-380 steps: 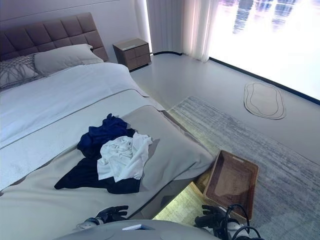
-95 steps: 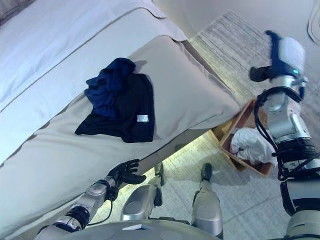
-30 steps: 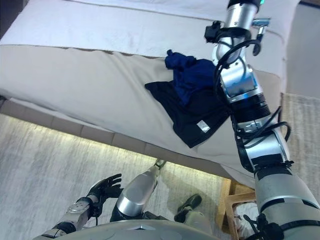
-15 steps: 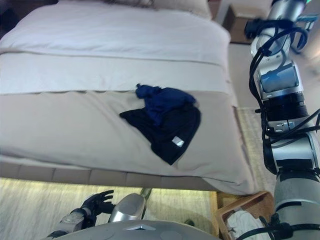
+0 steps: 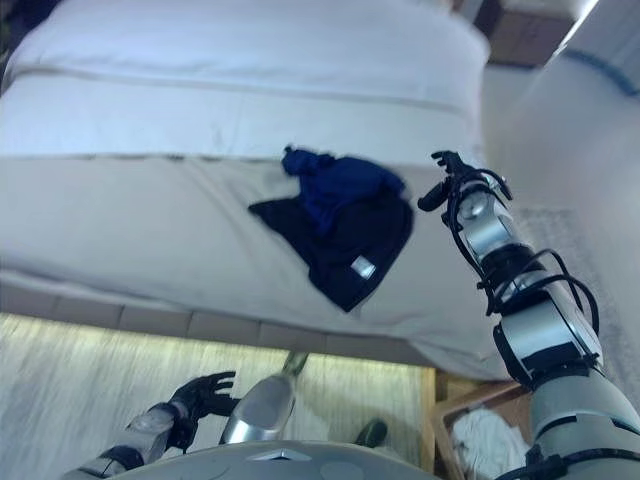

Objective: Pick up the clothes from the bed and place them into the basket

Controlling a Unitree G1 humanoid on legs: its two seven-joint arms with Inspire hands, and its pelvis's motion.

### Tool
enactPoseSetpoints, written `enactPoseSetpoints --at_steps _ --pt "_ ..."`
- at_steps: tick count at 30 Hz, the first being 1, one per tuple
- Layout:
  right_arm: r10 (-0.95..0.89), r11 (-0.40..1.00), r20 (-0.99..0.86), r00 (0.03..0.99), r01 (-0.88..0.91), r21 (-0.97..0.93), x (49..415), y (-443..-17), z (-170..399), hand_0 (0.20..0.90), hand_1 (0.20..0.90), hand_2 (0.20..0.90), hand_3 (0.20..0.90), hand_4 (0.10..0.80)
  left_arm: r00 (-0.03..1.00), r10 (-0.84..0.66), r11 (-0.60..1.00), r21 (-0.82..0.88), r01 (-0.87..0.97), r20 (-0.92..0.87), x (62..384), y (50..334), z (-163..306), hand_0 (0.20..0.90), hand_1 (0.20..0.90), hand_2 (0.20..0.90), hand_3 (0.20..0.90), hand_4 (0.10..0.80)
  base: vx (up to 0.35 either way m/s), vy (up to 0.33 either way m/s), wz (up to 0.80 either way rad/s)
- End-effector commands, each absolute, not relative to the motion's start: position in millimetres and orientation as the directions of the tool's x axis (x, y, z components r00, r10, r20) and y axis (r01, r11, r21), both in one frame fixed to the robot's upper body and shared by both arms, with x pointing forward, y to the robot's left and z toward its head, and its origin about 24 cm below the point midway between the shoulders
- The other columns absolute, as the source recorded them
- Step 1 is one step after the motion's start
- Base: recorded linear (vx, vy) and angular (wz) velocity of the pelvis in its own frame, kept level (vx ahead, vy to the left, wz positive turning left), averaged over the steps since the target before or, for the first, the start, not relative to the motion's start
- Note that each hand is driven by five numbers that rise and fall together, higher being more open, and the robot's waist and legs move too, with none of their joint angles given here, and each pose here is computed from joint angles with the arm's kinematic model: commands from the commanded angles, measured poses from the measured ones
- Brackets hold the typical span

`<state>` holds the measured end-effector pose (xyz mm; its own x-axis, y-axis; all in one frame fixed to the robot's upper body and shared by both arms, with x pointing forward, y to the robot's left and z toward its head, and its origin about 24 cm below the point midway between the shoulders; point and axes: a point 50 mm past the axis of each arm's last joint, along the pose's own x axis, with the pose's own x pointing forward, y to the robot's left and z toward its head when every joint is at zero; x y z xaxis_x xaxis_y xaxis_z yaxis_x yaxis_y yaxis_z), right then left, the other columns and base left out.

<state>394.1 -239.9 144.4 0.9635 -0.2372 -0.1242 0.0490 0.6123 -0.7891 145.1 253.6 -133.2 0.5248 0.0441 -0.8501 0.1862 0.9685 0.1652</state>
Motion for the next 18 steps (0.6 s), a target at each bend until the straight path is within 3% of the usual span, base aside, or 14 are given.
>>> enactPoseSetpoints --at_steps 1,18 --pt "-0.224 0.510 0.298 0.928 0.372 -0.776 408 -216 251 0.900 0.900 0.900 0.900 0.800 0.563 0.046 0.964 0.185 0.192 -0.825 146 260 -128 0.900 0.900 0.900 0.900 0.800 -0.010 0.055 0.23" --pt "-0.321 0.429 0.434 0.841 0.538 -0.726 412 -206 272 0.900 0.900 0.900 0.900 0.800 0.596 0.011 0.984 0.114 0.135 -0.803 139 255 -130 0.900 0.900 0.900 0.900 0.800 0.081 0.066 0.10"
